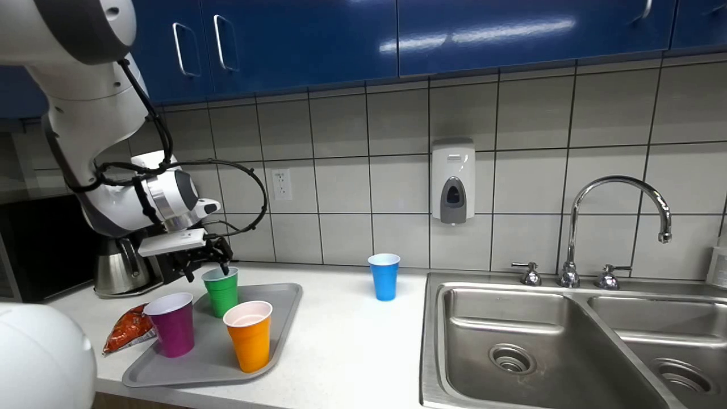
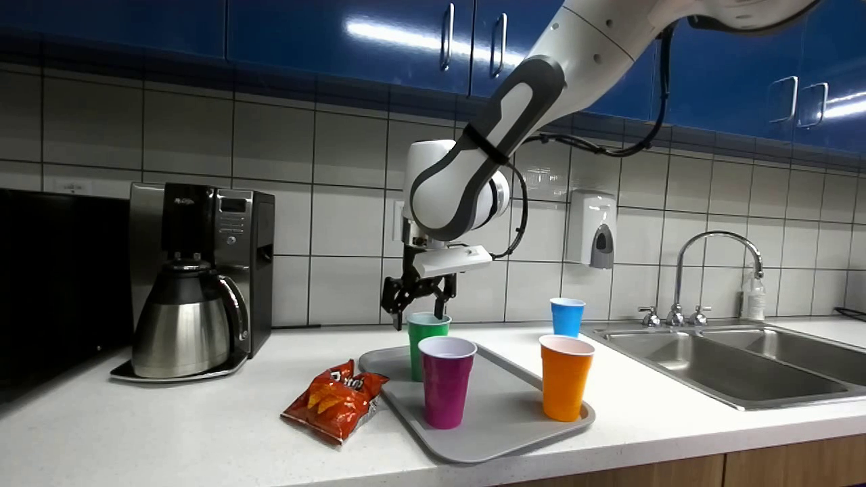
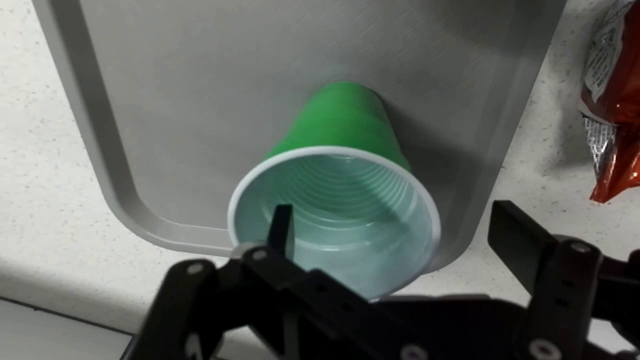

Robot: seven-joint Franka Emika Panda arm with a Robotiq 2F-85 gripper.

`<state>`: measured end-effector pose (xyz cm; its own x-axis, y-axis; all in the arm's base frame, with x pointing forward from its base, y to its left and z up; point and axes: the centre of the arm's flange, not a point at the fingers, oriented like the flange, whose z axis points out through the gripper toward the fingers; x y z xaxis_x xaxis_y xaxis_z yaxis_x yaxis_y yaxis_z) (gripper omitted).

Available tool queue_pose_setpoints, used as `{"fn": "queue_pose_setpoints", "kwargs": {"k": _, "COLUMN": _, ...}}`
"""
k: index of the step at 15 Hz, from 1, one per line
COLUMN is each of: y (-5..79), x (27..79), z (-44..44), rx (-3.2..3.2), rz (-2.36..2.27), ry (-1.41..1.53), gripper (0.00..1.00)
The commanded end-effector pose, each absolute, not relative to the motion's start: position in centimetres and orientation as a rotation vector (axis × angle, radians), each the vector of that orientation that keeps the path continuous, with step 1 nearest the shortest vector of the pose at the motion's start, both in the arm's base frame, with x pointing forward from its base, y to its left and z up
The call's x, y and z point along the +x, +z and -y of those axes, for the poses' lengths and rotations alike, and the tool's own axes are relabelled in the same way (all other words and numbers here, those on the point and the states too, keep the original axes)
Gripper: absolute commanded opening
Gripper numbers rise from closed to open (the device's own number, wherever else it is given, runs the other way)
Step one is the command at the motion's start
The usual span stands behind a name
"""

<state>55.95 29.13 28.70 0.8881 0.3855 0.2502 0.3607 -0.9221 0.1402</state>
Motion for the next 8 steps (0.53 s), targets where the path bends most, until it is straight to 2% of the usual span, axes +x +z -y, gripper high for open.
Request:
{"fn": "queue_pose_setpoints", "kwargs": {"k": 1, "y": 31.2, "x": 55.9, "z": -28.6, "rx": 2.993, "rz": -0.528, "ry": 0.48, "gripper": 1.0}}
{"fn": "queue_pose_setpoints", "kwargs": {"k": 8, "y": 34.3, "x": 57.6, "z": -25.9, "rx": 3.004, "rz": -0.436, "ry": 0.56, "gripper": 1.0}}
